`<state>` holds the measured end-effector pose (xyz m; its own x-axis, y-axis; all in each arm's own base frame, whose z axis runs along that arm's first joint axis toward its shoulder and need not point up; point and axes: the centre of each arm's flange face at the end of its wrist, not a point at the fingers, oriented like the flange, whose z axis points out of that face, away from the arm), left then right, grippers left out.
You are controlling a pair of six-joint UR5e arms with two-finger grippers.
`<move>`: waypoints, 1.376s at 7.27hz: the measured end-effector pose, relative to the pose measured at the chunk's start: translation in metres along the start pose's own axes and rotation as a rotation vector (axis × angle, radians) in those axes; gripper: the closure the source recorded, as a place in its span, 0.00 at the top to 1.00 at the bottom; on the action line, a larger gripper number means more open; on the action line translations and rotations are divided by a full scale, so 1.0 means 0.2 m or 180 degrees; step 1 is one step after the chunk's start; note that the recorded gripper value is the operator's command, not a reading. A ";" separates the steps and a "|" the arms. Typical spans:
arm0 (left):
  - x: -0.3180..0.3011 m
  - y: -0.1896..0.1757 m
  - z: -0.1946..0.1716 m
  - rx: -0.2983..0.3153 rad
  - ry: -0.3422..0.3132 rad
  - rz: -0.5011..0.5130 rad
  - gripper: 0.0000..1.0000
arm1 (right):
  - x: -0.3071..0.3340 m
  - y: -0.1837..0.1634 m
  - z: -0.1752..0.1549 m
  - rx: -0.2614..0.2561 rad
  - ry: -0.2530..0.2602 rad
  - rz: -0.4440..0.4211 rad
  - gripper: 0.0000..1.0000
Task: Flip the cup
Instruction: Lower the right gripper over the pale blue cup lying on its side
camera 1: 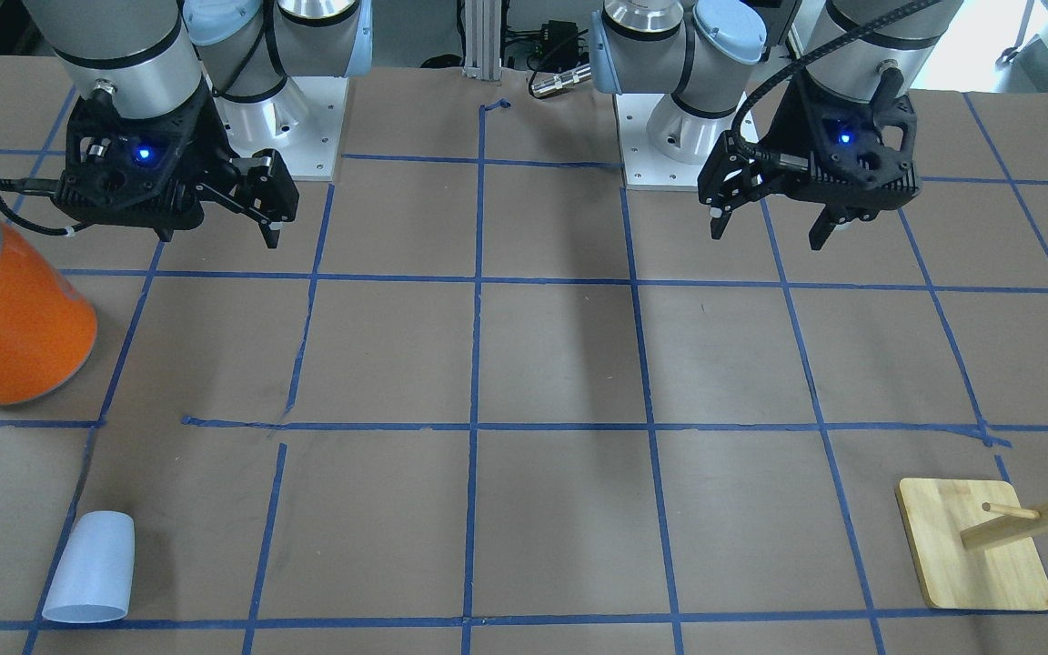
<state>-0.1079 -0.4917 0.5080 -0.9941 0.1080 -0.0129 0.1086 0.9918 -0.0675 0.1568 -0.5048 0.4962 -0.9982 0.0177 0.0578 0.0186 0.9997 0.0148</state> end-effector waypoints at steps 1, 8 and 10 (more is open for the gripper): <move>0.00 0.00 0.00 0.0000 0.0000 -0.0001 1.00 | 0.00 0.00 -0.01 0.0022 -0.0005 0.0003 1.00; 0.00 0.00 0.00 0.0003 -0.0006 -0.0002 1.00 | 0.02 -0.05 0.00 0.0195 0.0046 0.0024 1.00; 0.00 0.00 0.00 0.0001 -0.0005 -0.0002 1.00 | 0.10 -0.11 0.05 0.0145 0.0039 0.0111 1.00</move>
<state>-0.1074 -0.4917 0.5083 -0.9941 0.1072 -0.0145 0.1079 0.9919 -0.0677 0.1360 -0.5259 0.4873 -0.9962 0.0525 0.0699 0.0503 0.9982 -0.0328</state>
